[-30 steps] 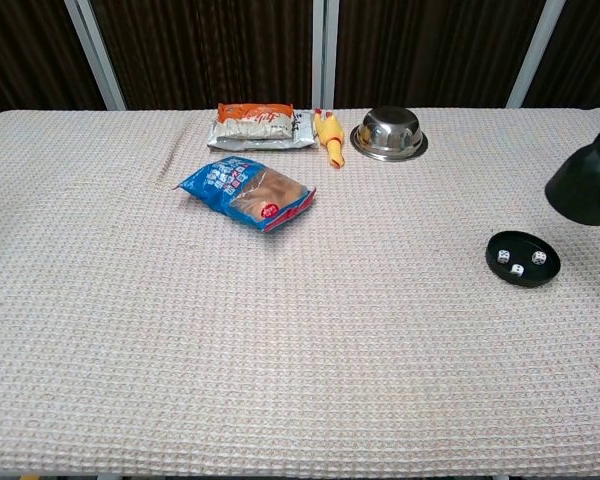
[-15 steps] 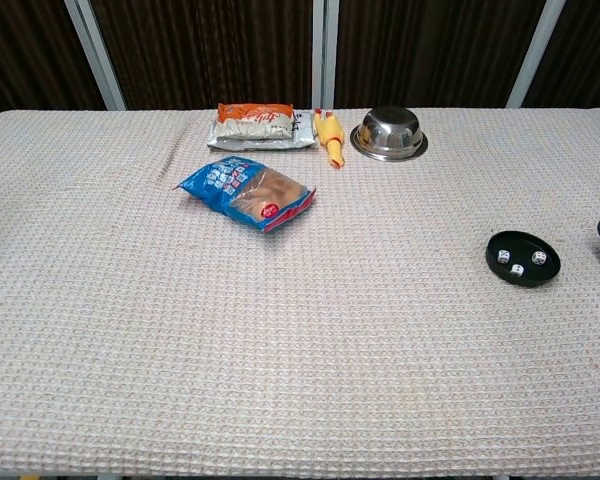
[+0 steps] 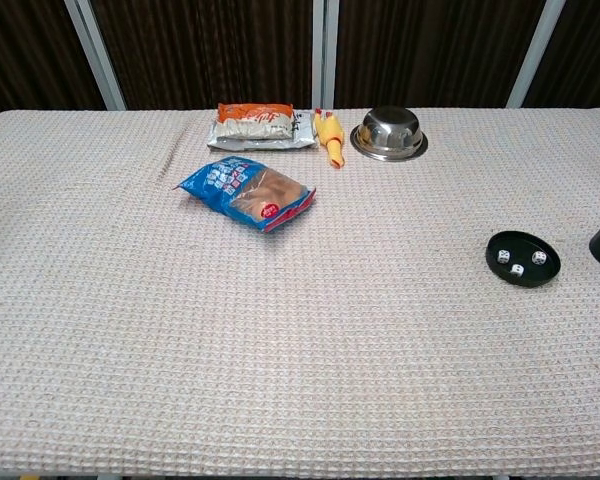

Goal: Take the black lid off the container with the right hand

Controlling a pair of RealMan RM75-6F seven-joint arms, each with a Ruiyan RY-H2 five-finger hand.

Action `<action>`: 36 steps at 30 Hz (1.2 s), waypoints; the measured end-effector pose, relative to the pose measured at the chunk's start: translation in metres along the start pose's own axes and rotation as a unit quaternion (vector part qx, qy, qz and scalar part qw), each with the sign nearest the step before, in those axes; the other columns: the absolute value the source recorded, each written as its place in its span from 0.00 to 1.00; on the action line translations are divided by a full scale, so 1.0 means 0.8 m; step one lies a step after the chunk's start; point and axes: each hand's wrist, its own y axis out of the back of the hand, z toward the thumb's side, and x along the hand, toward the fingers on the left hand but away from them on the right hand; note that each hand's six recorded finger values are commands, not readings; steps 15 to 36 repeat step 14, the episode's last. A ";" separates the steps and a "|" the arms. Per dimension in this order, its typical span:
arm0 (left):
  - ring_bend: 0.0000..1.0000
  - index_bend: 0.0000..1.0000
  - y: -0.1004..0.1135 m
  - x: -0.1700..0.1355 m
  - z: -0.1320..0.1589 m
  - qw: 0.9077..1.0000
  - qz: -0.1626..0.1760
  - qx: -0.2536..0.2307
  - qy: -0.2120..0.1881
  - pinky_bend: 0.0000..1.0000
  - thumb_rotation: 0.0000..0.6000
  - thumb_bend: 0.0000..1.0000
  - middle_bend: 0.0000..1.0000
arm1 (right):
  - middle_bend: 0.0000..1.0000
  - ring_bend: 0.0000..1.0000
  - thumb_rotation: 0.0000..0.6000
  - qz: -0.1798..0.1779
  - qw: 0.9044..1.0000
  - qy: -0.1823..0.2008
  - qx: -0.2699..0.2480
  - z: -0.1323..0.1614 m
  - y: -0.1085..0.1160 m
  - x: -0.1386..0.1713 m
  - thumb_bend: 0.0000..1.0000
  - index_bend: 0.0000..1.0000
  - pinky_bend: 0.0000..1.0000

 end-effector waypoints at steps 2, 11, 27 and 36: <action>0.00 0.19 0.002 0.000 0.000 1.000 0.001 0.002 0.000 0.15 1.00 0.09 0.08 | 0.00 0.00 1.00 -0.021 0.999 0.008 0.036 0.000 0.009 0.015 0.00 0.00 0.00; 0.00 0.19 0.005 0.000 0.002 1.000 0.008 0.005 -0.003 0.15 1.00 0.09 0.08 | 0.00 0.00 1.00 -0.077 0.986 0.009 0.147 0.000 0.023 0.093 0.00 0.00 0.00; 0.00 0.19 0.004 0.000 0.003 1.000 0.009 0.006 -0.004 0.15 1.00 0.09 0.08 | 0.00 0.00 1.00 -0.083 0.986 0.014 0.145 0.004 0.025 0.099 0.00 0.00 0.00; 0.00 0.19 0.004 0.000 0.003 1.000 0.009 0.006 -0.004 0.15 1.00 0.09 0.08 | 0.00 0.00 1.00 -0.083 0.986 0.014 0.145 0.004 0.025 0.099 0.00 0.00 0.00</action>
